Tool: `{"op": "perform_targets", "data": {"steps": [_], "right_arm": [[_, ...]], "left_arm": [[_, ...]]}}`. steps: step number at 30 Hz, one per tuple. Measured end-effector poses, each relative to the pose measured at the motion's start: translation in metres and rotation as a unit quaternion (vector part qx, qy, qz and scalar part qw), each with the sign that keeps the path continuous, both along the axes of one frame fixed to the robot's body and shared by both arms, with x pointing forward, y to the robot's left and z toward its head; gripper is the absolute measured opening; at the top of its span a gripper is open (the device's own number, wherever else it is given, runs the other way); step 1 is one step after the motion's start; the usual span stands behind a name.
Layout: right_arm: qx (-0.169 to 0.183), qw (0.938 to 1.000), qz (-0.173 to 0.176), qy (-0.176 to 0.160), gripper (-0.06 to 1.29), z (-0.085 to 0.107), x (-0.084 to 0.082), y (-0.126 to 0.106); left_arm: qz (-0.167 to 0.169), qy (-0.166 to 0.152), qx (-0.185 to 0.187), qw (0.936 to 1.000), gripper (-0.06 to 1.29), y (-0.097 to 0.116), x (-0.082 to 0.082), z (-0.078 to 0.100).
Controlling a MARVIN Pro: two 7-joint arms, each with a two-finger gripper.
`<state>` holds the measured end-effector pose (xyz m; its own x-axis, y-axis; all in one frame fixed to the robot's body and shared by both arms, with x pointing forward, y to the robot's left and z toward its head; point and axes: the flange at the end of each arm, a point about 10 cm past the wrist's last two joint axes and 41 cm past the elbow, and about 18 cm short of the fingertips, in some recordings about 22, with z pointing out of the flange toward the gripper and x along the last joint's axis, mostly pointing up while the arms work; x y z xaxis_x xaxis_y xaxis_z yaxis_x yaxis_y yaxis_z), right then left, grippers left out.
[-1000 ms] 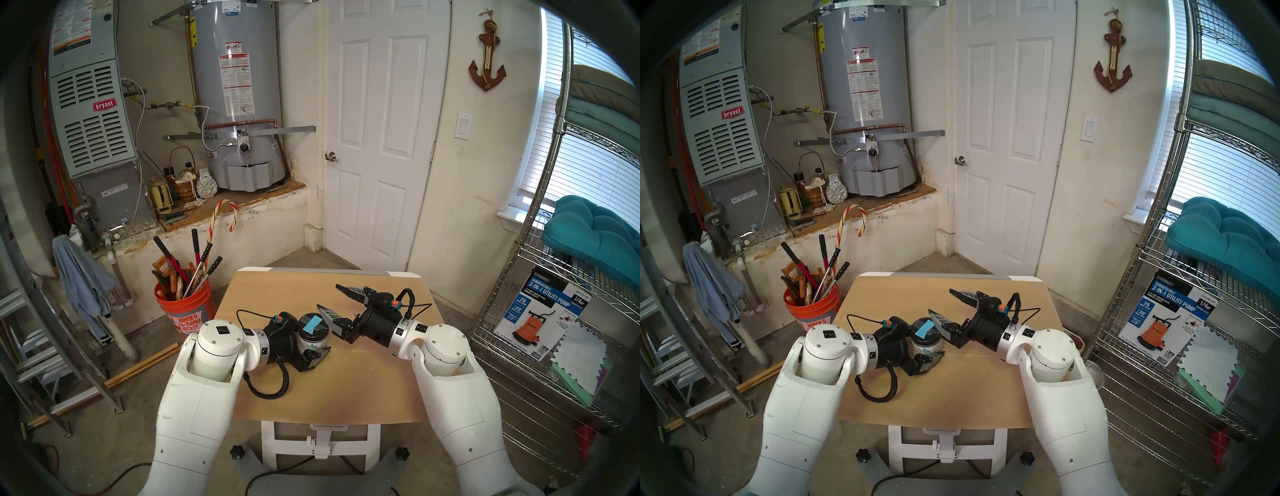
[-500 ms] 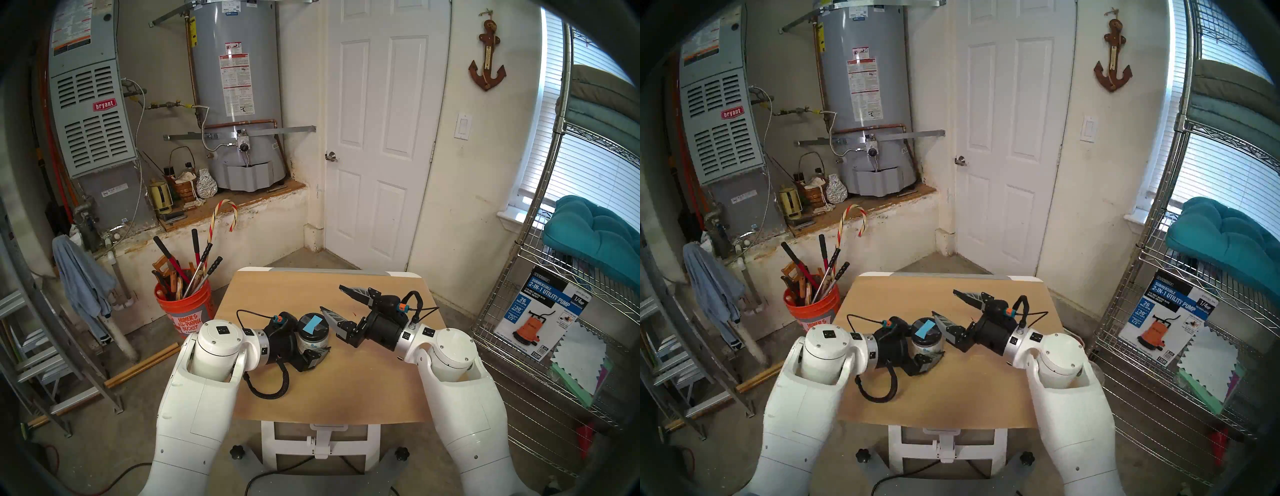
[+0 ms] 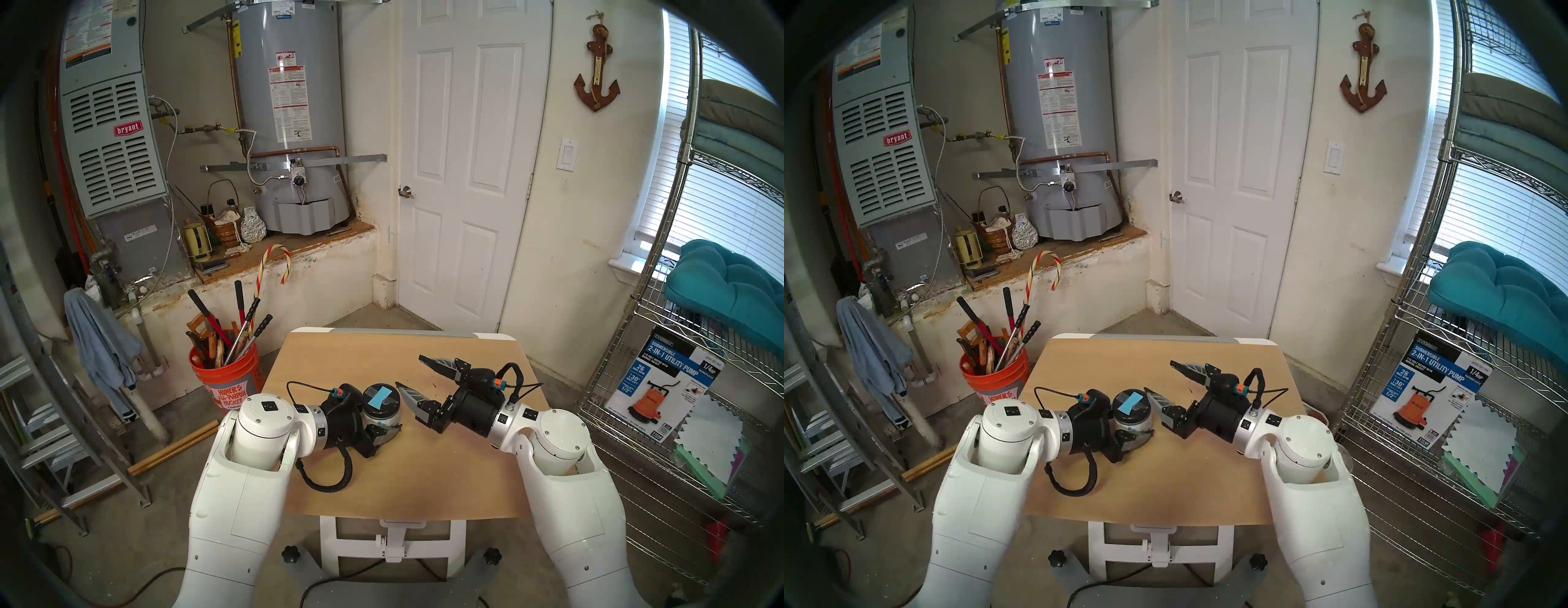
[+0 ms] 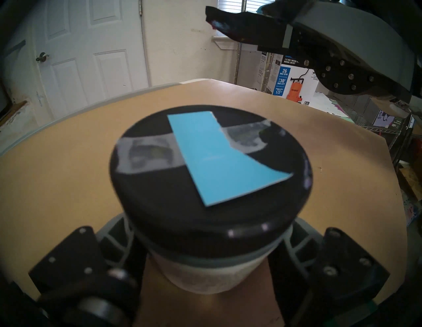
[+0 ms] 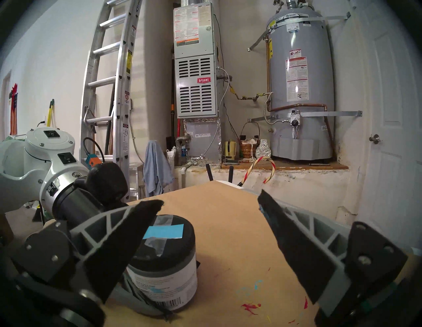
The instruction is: Open paint jar
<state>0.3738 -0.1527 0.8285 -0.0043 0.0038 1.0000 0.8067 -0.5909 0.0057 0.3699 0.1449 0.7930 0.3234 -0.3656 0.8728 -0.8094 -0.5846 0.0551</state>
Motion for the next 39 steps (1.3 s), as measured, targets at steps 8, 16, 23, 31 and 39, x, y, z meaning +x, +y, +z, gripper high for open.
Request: {"op": "perform_targets", "data": {"steps": [8,16,23,31,39], "right_arm": [[0.0,1.0,0.003,-0.001,1.22,0.0,0.001,0.001],[0.0,1.0,0.004,-0.001,1.22,0.0,0.002,0.001],[-0.001,1.0,0.003,0.0,1.22,-0.001,0.003,0.001],[-0.001,1.0,0.001,0.0,1.22,-0.002,0.004,0.0],[-0.001,1.0,0.001,0.0,1.22,-0.001,0.006,0.0]], "left_arm": [[-0.036,0.001,-0.002,0.9993,0.79,-0.005,0.0,-0.001],[-0.047,0.003,0.001,0.9989,0.79,-0.004,0.009,0.0],[-0.049,0.005,-0.001,0.9988,0.79,-0.002,0.014,0.0],[-0.05,0.005,-0.002,0.9987,0.79,0.0,0.016,0.0],[-0.051,0.007,-0.005,0.9987,0.79,0.001,0.016,0.0]]}}
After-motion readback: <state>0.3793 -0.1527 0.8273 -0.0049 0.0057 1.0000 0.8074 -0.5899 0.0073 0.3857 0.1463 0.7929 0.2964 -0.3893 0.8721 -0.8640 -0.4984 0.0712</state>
